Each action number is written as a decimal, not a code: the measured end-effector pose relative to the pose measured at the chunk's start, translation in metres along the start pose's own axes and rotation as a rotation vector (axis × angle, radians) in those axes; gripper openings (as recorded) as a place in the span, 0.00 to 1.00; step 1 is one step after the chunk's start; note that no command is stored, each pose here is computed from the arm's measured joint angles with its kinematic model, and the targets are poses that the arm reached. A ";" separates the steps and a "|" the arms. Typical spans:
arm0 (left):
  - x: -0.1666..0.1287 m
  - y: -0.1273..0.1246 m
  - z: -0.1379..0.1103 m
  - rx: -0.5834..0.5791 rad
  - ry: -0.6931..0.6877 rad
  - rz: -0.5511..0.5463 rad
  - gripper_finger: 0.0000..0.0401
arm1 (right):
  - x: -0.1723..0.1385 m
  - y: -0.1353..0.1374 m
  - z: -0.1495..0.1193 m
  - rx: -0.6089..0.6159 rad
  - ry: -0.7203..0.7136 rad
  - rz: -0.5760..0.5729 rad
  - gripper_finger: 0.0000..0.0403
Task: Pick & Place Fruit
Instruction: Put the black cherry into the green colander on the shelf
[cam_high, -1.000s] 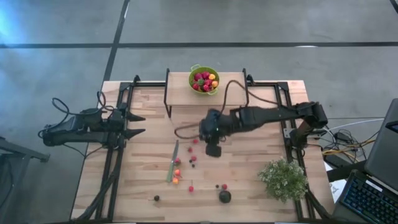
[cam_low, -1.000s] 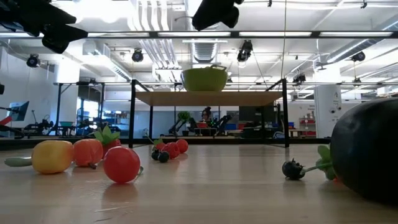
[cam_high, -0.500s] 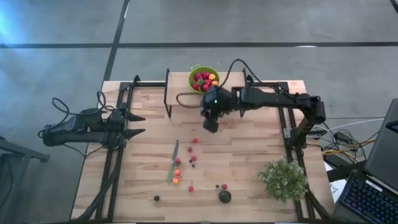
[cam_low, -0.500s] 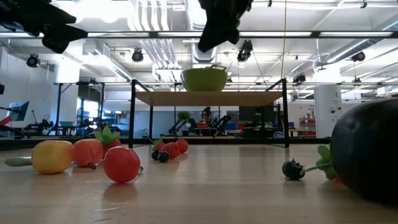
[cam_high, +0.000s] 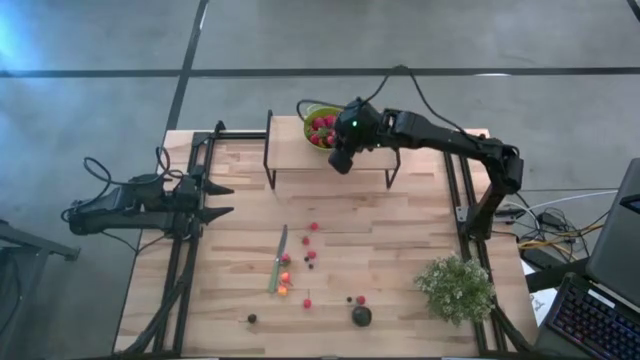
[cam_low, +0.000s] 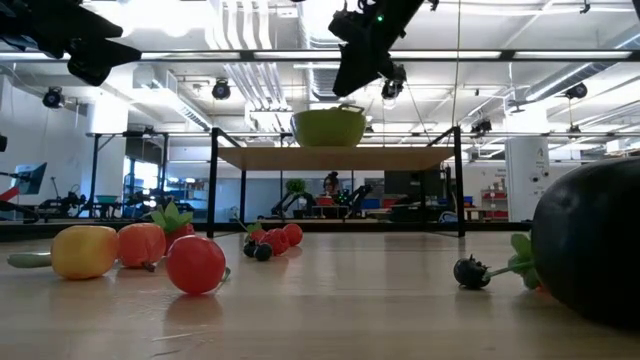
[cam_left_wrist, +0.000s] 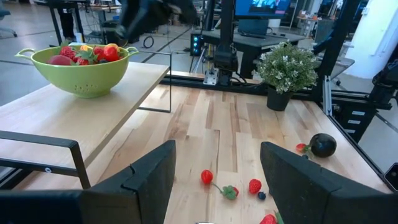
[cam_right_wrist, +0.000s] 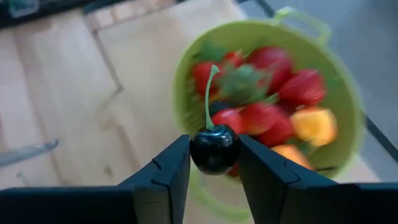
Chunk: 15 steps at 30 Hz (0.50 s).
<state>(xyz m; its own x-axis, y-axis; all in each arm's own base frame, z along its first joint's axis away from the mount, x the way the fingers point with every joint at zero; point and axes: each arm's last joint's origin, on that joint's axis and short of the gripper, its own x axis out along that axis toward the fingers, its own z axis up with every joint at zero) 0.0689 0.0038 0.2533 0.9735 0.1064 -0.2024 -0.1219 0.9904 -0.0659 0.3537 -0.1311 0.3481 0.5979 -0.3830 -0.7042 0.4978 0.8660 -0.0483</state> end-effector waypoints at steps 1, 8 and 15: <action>0.000 0.000 0.000 0.000 0.000 0.000 0.60 | -0.001 -0.004 0.003 0.010 -0.009 -0.007 0.28; 0.000 0.000 0.000 0.000 0.000 0.000 0.60 | -0.006 -0.022 0.012 0.083 -0.050 -0.036 0.26; 0.000 0.000 0.000 0.000 0.000 0.000 0.60 | -0.003 -0.027 0.010 0.095 -0.047 -0.047 0.31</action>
<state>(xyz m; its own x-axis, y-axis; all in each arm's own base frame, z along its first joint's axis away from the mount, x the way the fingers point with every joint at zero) 0.0689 0.0038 0.2533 0.9734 0.1068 -0.2026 -0.1223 0.9903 -0.0658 0.3449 -0.1568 0.3590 0.6004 -0.4386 -0.6687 0.5818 0.8133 -0.0111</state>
